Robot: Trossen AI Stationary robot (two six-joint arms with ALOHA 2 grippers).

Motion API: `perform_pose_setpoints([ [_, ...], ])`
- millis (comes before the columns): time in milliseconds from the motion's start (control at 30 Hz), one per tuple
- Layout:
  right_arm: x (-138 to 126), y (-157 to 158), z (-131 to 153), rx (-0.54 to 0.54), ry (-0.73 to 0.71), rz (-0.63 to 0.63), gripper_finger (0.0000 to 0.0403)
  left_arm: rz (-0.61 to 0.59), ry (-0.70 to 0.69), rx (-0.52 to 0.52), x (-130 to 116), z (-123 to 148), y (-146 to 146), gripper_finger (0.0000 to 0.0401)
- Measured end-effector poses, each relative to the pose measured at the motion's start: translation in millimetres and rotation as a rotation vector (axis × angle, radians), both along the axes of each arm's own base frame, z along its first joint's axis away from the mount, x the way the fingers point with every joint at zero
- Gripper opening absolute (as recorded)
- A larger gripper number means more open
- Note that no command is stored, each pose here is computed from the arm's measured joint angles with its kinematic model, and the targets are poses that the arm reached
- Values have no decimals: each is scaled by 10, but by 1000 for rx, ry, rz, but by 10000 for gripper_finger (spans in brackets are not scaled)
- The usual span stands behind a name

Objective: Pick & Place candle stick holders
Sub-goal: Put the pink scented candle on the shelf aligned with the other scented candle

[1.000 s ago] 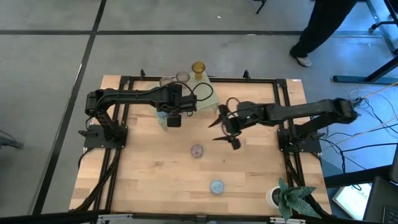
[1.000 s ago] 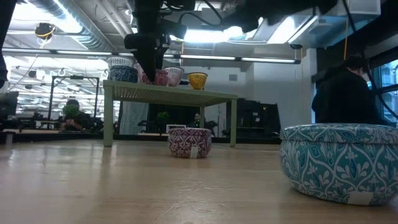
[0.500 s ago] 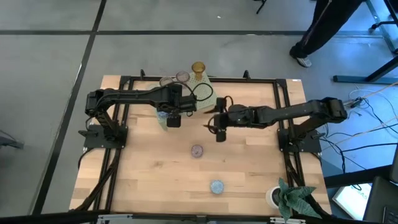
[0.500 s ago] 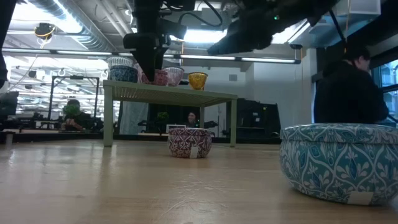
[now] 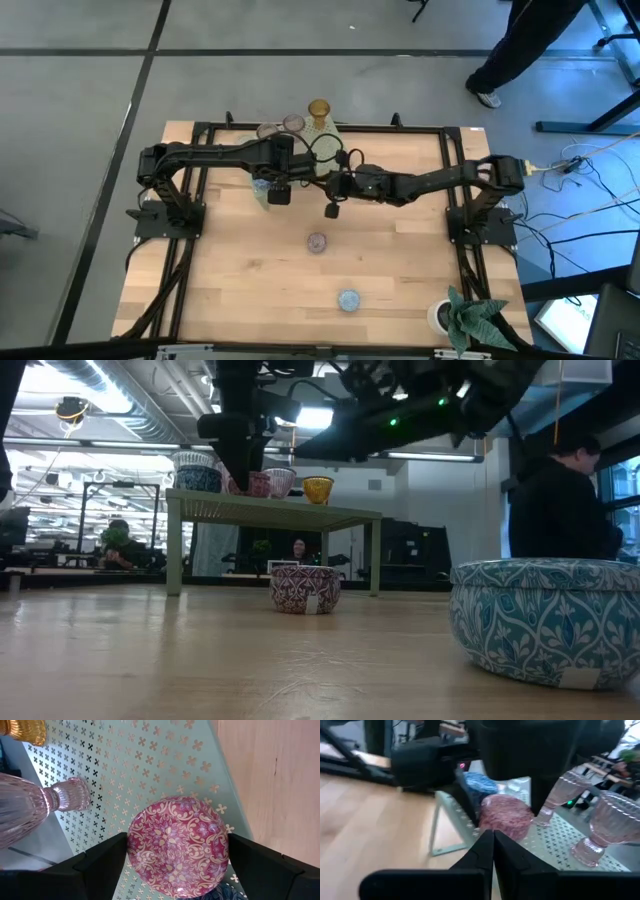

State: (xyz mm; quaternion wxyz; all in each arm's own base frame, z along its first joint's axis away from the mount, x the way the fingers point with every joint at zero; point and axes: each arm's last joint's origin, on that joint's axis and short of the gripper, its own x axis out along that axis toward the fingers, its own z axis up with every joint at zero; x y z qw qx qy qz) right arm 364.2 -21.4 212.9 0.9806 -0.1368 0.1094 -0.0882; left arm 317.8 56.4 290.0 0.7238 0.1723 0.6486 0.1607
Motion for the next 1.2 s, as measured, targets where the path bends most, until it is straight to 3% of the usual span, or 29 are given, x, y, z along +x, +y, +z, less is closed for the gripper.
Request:
perform_pose_setpoints([
  [333, 125, -187, -154, 48, -77, -60, 5, -8, 3, 2, 1, 0, -1, 334],
  [500, 249, -233, -161, 76, -88, 3, 4, -8, 3, 2, 1, 0, 0, 334],
  [800, 476, -288, -219, 57, -87, 6, 2, -8, 3, 2, 2, 0, -1, 334],
  [1200, 492, -347, -263, 57, -76, -9, 2, -9, 2, 2, 3, 0, -4, 334],
])
